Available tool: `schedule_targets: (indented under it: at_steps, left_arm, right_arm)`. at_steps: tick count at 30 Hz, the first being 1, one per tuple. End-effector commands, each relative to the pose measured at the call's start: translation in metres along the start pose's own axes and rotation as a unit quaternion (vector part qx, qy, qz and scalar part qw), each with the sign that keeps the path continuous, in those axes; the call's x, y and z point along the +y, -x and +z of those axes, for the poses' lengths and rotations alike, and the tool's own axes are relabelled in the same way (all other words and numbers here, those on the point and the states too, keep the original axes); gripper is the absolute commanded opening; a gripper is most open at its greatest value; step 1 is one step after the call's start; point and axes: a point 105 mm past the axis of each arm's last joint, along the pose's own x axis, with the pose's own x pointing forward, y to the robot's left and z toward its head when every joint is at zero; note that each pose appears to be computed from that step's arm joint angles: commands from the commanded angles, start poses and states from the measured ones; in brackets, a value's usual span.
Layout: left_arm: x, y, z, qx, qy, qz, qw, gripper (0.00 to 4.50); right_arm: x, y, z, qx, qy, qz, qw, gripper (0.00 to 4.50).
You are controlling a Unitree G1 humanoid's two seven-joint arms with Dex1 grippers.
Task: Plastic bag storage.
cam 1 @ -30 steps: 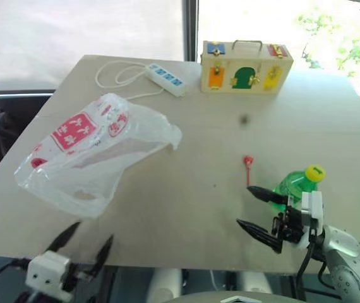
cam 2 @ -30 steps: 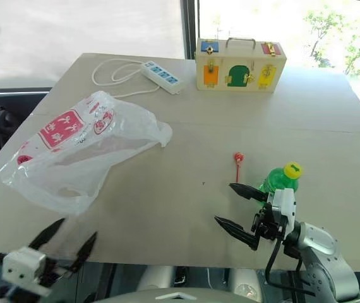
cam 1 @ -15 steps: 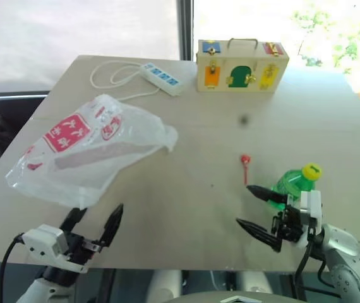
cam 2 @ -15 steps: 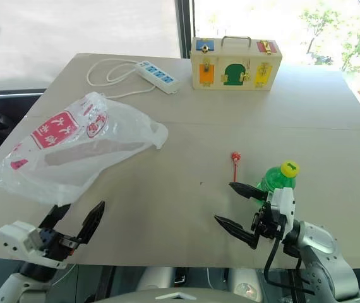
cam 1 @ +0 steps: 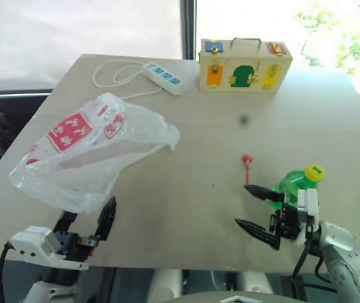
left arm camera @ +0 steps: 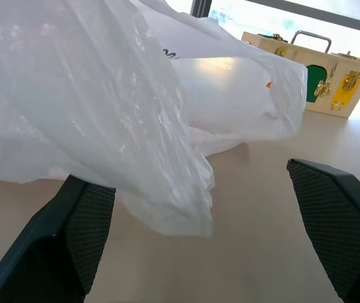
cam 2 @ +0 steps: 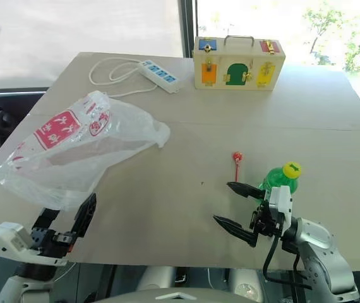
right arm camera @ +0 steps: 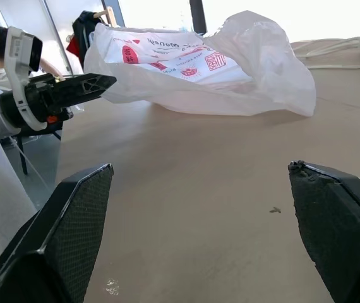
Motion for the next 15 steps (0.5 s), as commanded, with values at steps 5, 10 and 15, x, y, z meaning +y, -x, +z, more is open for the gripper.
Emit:
schedule_targets:
  at_steps: [5,10,15]
  left_arm:
    - [-0.001,-0.020,0.006,0.001,0.003,0.027,1.000,4.47]
    - [-0.009,-0.023,0.018,-0.021,0.037,0.010,0.999,4.47]
    - [0.006,-0.010,0.020,-0.027,0.038,0.045,0.998,2.65]
  right_arm:
    - [0.000,-0.002,0.009,-0.010,0.015,0.002,1.000,4.50]
    - [0.000,-0.002,0.008,-0.010,0.012,0.000,1.000,4.50]
    - [-0.002,-0.003,0.006,-0.012,0.010,0.001,1.000,4.50]
